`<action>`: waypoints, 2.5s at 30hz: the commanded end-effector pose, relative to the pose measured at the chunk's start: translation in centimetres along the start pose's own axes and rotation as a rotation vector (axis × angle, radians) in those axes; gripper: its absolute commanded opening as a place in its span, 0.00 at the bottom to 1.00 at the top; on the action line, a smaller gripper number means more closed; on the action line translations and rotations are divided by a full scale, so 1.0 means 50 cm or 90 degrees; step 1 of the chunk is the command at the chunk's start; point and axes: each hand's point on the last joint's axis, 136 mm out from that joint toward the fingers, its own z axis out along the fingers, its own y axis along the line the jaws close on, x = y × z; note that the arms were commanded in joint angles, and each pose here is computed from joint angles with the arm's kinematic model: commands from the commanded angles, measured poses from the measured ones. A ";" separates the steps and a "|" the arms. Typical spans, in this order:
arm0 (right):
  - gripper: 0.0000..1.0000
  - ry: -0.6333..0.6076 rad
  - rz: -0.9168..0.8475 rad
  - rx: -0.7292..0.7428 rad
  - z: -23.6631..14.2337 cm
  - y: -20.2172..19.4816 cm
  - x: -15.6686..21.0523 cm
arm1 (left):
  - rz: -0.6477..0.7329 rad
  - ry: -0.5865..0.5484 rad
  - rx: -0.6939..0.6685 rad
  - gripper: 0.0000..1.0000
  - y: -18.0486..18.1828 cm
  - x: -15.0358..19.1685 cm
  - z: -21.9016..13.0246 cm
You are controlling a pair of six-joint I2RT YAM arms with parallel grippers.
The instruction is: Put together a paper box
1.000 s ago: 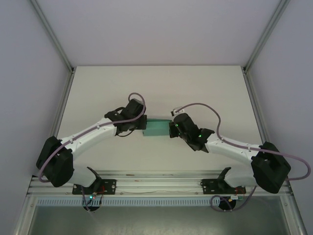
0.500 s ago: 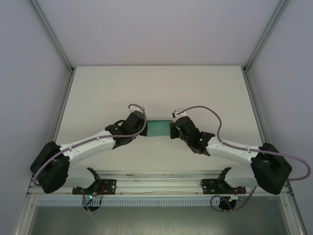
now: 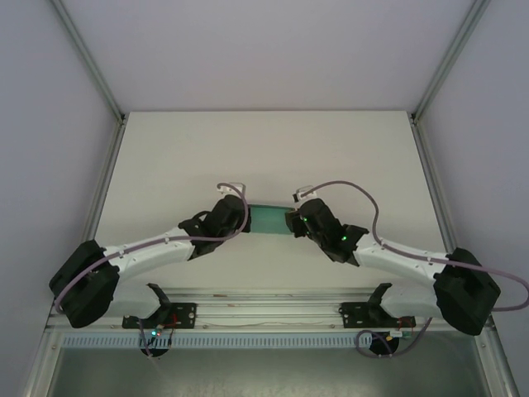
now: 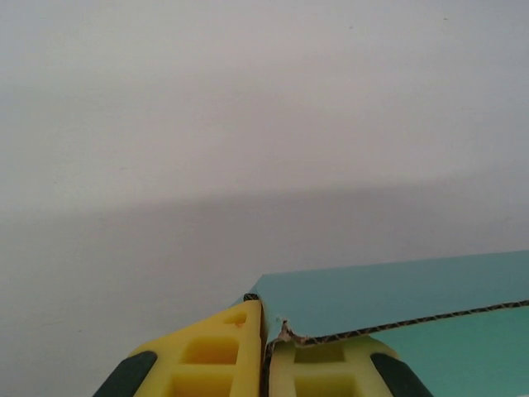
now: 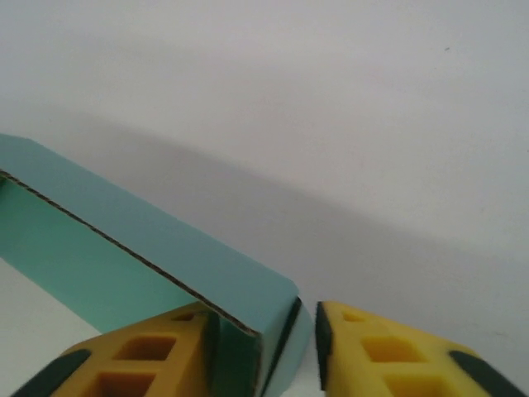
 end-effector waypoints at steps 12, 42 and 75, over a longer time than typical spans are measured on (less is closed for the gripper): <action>0.57 -0.057 0.109 0.033 -0.068 -0.039 -0.087 | 0.079 0.174 -0.074 0.10 0.053 0.148 0.006; 0.43 0.121 0.208 0.043 -0.004 -0.078 0.081 | 0.107 0.110 0.013 0.40 -0.018 0.050 -0.047; 0.42 0.141 0.240 0.053 0.002 -0.089 0.131 | -0.100 0.125 0.037 0.86 0.022 0.035 -0.051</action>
